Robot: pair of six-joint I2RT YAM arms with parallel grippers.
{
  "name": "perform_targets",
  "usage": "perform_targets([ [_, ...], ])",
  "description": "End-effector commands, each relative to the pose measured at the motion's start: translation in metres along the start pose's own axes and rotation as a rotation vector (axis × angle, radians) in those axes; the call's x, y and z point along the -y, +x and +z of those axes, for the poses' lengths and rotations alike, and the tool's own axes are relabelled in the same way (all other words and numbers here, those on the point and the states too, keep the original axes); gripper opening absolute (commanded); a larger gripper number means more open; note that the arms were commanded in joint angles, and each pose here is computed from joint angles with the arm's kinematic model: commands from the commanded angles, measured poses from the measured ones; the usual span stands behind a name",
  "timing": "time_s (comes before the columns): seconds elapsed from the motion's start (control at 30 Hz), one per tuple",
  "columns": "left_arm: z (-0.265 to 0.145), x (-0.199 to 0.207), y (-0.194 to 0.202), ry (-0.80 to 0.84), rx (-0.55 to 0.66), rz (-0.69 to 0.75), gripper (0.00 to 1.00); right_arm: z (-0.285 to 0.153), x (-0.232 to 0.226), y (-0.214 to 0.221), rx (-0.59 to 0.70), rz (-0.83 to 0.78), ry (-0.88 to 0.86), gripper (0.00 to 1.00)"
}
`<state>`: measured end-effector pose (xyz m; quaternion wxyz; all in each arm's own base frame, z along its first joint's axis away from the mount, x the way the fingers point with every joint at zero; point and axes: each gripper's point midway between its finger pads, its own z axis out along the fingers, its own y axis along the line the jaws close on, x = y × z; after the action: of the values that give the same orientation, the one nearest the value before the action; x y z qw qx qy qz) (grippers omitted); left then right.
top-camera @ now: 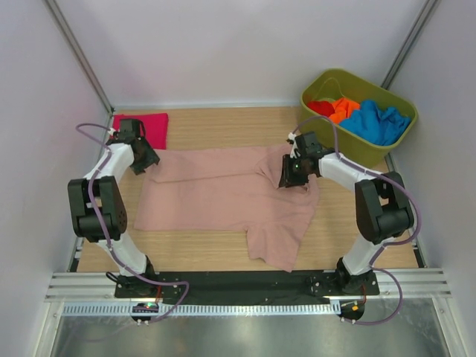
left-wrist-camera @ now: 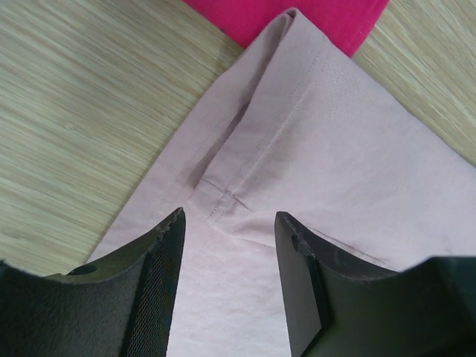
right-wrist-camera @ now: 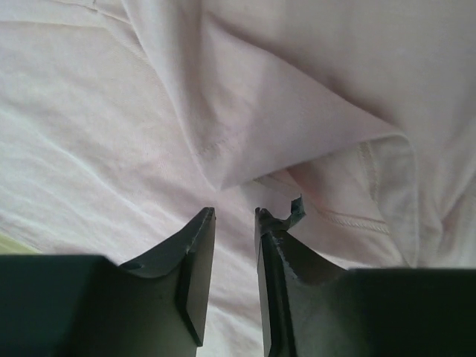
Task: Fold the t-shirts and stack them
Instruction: Fold the tshirt
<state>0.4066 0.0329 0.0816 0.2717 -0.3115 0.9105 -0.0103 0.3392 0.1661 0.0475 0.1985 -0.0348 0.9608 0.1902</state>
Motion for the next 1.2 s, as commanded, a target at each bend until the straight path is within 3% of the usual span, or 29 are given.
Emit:
perform_targets([
  [0.0, -0.003, 0.017, -0.012, 0.082, 0.017, 0.060, 0.53, -0.026, 0.001, -0.017, 0.072, 0.008, 0.047, 0.36],
  [0.3, 0.017, 0.019, -0.016, 0.081, 0.007, 0.143, 0.56, -0.024, -0.015, -0.026, 0.103, 0.005, -0.009, 0.38],
  [0.53, 0.032, 0.016, -0.001, 0.072, -0.053, 0.153, 0.54, -0.008, -0.021, -0.023, 0.123, 0.004, 0.035, 0.46],
  [0.9, 0.037, 0.006, 0.014, 0.004, -0.103, 0.155, 0.51, 0.000, -0.012, -0.016, 0.105, -0.027, 0.163, 0.46],
  [1.07, 0.039, 0.008, 0.019, 0.008, -0.117, 0.147, 0.36, 0.004, -0.014, -0.015, 0.118, -0.025, 0.154, 0.46],
  [1.17, 0.036, 0.008, 0.014, 0.000, -0.107, 0.147, 0.12, 0.008, -0.018, -0.017, 0.131, -0.018, 0.140, 0.44],
])
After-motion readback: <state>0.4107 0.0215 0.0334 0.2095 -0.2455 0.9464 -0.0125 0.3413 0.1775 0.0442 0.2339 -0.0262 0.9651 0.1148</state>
